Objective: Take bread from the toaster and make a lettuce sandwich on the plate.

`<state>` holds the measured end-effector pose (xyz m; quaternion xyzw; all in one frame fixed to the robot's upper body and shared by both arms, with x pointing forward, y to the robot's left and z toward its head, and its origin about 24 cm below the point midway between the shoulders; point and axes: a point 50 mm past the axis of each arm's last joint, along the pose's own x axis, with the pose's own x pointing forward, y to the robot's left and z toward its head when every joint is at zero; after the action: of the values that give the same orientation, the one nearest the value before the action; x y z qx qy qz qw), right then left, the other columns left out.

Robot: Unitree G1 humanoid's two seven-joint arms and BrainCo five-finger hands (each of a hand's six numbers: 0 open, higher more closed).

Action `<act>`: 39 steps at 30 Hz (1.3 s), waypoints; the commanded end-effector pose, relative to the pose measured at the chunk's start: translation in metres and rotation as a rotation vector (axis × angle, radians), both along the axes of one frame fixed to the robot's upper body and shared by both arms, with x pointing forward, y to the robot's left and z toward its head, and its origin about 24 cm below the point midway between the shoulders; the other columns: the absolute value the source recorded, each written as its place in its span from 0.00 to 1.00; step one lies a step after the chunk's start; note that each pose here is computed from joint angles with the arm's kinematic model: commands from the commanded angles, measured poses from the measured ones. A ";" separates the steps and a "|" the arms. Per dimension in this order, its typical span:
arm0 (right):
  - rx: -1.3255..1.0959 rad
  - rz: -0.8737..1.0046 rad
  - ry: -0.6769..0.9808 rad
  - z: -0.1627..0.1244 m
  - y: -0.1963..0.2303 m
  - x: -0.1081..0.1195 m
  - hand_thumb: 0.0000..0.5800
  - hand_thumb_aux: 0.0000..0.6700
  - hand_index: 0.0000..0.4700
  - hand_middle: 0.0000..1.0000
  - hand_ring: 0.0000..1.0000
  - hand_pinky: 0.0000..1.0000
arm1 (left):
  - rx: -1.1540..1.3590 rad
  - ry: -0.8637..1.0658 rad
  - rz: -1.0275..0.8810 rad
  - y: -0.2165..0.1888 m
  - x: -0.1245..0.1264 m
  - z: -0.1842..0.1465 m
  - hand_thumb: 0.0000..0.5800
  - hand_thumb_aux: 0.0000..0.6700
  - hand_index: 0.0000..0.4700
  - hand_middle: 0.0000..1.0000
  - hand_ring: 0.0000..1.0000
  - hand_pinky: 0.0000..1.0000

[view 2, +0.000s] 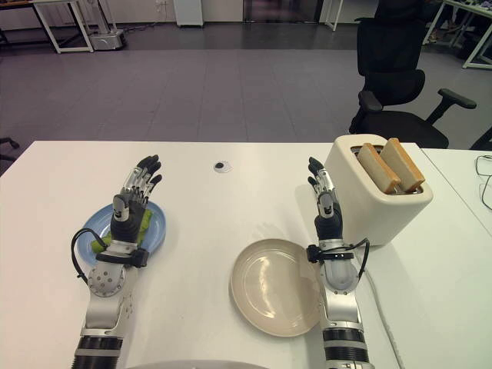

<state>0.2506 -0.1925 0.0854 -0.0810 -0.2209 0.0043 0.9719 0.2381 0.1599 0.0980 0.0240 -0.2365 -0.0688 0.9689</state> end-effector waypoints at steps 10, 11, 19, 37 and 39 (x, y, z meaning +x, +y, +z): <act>0.004 -0.006 0.001 0.002 -0.004 0.001 0.00 0.00 0.00 0.00 0.00 0.00 | 0.008 -0.002 -0.012 -0.004 0.002 0.002 0.00 0.00 0.00 0.00 0.00 0.00; 0.003 -0.006 0.001 0.002 -0.004 0.001 0.00 0.00 0.00 0.00 0.00 0.00 | 0.008 -0.002 -0.013 -0.004 0.002 0.002 0.00 0.00 0.00 0.00 0.00 0.00; -0.002 -0.010 0.012 0.003 -0.009 0.003 0.00 0.00 0.00 0.00 0.00 0.00 | 0.007 -0.003 -0.014 -0.005 0.003 0.001 0.00 0.00 0.00 0.00 0.00 0.00; -0.794 -0.542 0.123 0.125 -0.150 -0.011 0.00 0.00 0.00 0.00 0.00 0.00 | 0.004 -0.007 -0.008 -0.007 0.000 0.003 0.00 0.00 0.00 0.00 0.00 0.00; -0.816 -0.596 0.180 0.121 -0.168 -0.010 0.00 0.00 0.00 0.00 0.00 0.00 | 0.004 -0.008 -0.008 -0.007 0.000 0.003 0.00 0.00 0.00 0.00 0.00 0.00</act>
<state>0.2403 -0.3465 0.2085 -0.5002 -0.1102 -0.1654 0.8428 0.2388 0.1528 0.1020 0.0240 -0.2456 -0.0747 0.9662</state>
